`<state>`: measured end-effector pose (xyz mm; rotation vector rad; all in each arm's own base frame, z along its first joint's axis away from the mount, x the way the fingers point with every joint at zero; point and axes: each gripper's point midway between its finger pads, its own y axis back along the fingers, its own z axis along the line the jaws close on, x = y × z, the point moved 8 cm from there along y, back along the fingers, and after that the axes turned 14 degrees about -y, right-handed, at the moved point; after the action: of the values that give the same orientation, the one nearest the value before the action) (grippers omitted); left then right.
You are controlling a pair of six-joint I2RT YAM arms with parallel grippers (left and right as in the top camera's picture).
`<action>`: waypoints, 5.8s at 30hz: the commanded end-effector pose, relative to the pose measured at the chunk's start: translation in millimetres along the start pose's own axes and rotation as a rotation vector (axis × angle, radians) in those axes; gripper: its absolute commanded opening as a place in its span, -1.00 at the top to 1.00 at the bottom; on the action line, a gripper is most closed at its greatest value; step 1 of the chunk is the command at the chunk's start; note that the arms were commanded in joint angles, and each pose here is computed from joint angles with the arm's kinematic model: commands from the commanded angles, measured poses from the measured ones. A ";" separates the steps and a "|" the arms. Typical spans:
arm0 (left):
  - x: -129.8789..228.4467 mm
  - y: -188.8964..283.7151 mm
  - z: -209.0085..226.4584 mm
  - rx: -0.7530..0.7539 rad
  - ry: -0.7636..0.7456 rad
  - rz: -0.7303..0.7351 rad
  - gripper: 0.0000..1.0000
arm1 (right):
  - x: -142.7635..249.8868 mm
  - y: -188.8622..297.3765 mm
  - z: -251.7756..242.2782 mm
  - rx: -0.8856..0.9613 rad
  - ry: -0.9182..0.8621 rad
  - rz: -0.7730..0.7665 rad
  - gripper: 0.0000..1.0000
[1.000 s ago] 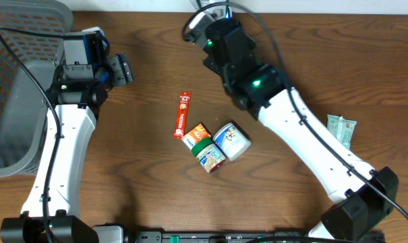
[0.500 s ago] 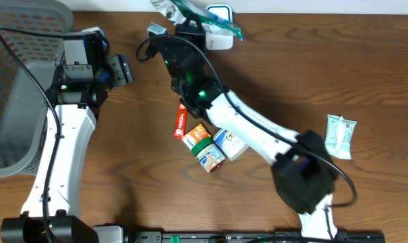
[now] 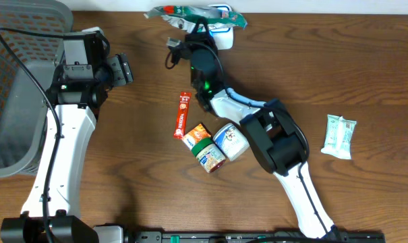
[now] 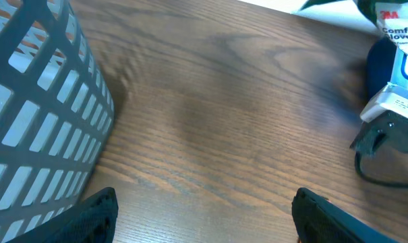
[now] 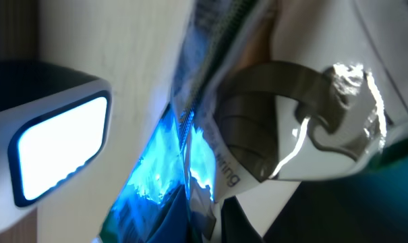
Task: Scan the item barcode
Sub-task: 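Carry the gloves pack with the right gripper up to the scanner, then hold the gloves pack against the scanner window with the right gripper, then carry the gloves pack to the right edge and set it down, then move the right gripper to the white-lidded blue cup and grasp it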
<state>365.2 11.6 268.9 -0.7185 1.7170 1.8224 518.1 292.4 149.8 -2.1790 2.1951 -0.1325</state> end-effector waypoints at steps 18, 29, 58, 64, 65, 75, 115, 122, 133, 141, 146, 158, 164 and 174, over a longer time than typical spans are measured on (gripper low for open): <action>0.3 -3.0 1.2 -0.013 0.002 0.007 -0.65 | -26.8 -17.4 -5.7 -0.089 -0.522 -0.193 0.98; 0.3 -3.0 1.2 -0.013 0.002 0.007 -0.65 | -20.3 -15.7 26.9 -0.256 -0.551 -0.089 0.98; 0.3 -3.0 1.1 -0.012 0.002 0.007 -0.66 | 1.6 -15.7 -109.8 -0.032 -1.031 -0.071 0.99; 0.3 -3.0 1.2 -0.013 0.002 0.007 -0.65 | 31.7 12.0 -179.5 -0.300 -1.190 -0.046 0.99; 0.4 -3.0 1.1 -0.012 0.002 0.007 -0.65 | 42.1 21.4 -192.8 -0.361 -1.212 -0.034 0.98; 0.3 -3.0 1.2 -0.013 0.002 0.007 -0.65 | 183.1 110.5 -253.1 -0.659 -1.427 0.356 0.98; 0.3 -3.0 1.2 -0.013 0.002 0.007 -0.66 | 426.9 148.8 -9.3 -0.737 -0.829 1.618 -0.98; 0.3 -3.0 1.1 -0.012 0.002 0.007 -0.65 | 416.0 143.9 -69.8 -0.720 -0.791 1.658 -0.99; 0.3 -3.0 1.2 -0.013 0.002 0.007 -0.65 | 352.4 127.4 -101.9 -1.127 -1.480 1.422 -0.91; 0.4 -3.0 1.1 -0.012 0.002 0.007 -0.65 | 323.2 149.5 -41.9 -1.377 -1.510 1.466 0.97; 0.3 -3.0 1.2 -0.013 0.002 0.007 -0.65 | 325.7 182.9 14.0 -1.337 -1.400 1.669 0.98; 0.3 -3.0 1.2 -0.013 0.002 0.007 -0.65 | 390.0 203.5 55.2 -0.762 -1.197 1.913 0.95; 0.3 -3.0 1.2 -0.013 0.002 0.007 -0.65 | 406.3 204.9 46.5 -0.727 -1.191 1.956 0.85; 0.3 -3.0 1.2 -0.013 0.002 0.007 -0.65 | 308.2 154.1 -14.3 -1.619 -1.790 1.258 -0.39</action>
<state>365.1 11.6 268.9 -0.7182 1.7172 1.8226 342.3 -59.2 132.2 0.6317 1.8429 2.1942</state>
